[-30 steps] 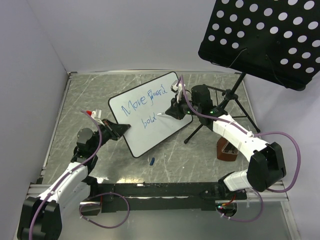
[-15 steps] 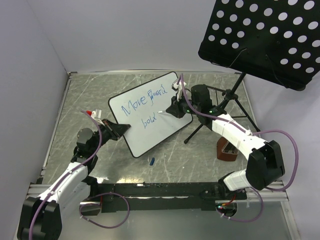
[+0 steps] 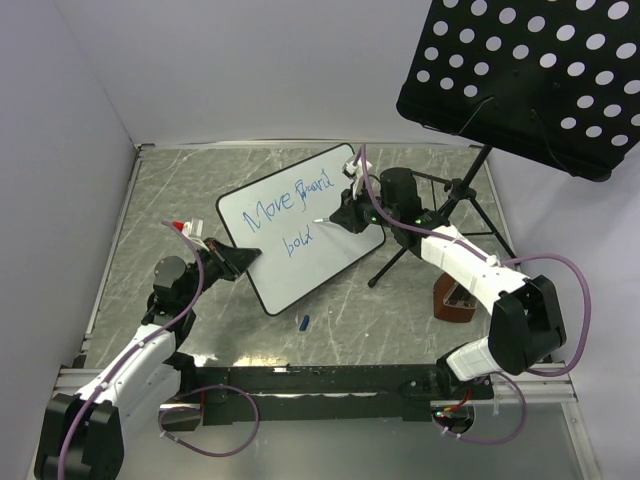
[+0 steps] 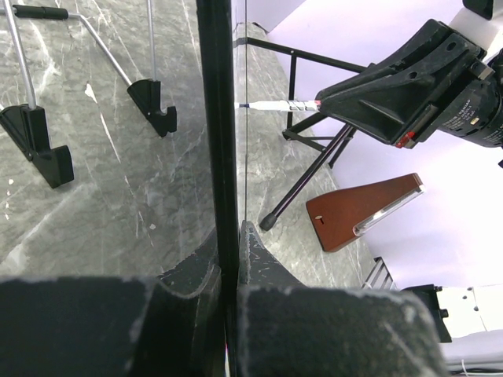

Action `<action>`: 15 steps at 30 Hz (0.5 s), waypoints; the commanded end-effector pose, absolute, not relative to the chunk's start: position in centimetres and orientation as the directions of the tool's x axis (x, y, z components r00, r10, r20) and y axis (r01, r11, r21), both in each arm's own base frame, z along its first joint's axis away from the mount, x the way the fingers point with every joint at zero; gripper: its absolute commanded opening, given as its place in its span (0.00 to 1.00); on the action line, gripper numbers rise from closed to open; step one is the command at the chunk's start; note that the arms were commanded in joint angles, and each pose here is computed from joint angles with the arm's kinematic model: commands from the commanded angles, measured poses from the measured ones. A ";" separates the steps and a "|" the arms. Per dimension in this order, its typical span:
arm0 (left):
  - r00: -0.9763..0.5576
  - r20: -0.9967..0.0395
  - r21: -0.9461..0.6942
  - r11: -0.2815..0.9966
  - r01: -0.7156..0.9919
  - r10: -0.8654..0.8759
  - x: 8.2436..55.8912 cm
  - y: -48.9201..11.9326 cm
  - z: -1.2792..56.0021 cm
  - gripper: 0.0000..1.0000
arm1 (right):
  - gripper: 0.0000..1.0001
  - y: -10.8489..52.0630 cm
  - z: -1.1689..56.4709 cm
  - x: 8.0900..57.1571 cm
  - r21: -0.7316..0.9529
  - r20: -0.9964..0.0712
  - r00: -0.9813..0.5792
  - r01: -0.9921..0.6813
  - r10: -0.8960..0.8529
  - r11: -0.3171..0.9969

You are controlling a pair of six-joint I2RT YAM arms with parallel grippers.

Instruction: Write a sentence on the whiteboard

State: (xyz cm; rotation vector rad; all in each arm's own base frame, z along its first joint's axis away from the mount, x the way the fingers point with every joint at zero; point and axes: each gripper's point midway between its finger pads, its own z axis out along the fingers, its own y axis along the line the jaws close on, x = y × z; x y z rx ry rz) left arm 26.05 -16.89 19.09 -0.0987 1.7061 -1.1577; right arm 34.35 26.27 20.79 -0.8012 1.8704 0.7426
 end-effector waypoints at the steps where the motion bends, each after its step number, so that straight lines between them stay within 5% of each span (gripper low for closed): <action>1: -0.401 -0.754 -0.650 0.500 0.572 -0.521 25.3 -17.8 22.1 0.01 | 0.00 27.2 22.9 35.4 0.139 -0.938 -0.299 -0.793 -0.179 0.593; 15: -0.395 -0.756 -0.647 0.499 0.577 -0.523 25.3 -17.8 22.3 0.01 | 0.00 27.0 21.6 33.4 0.147 -0.918 -0.321 -0.820 -0.232 0.554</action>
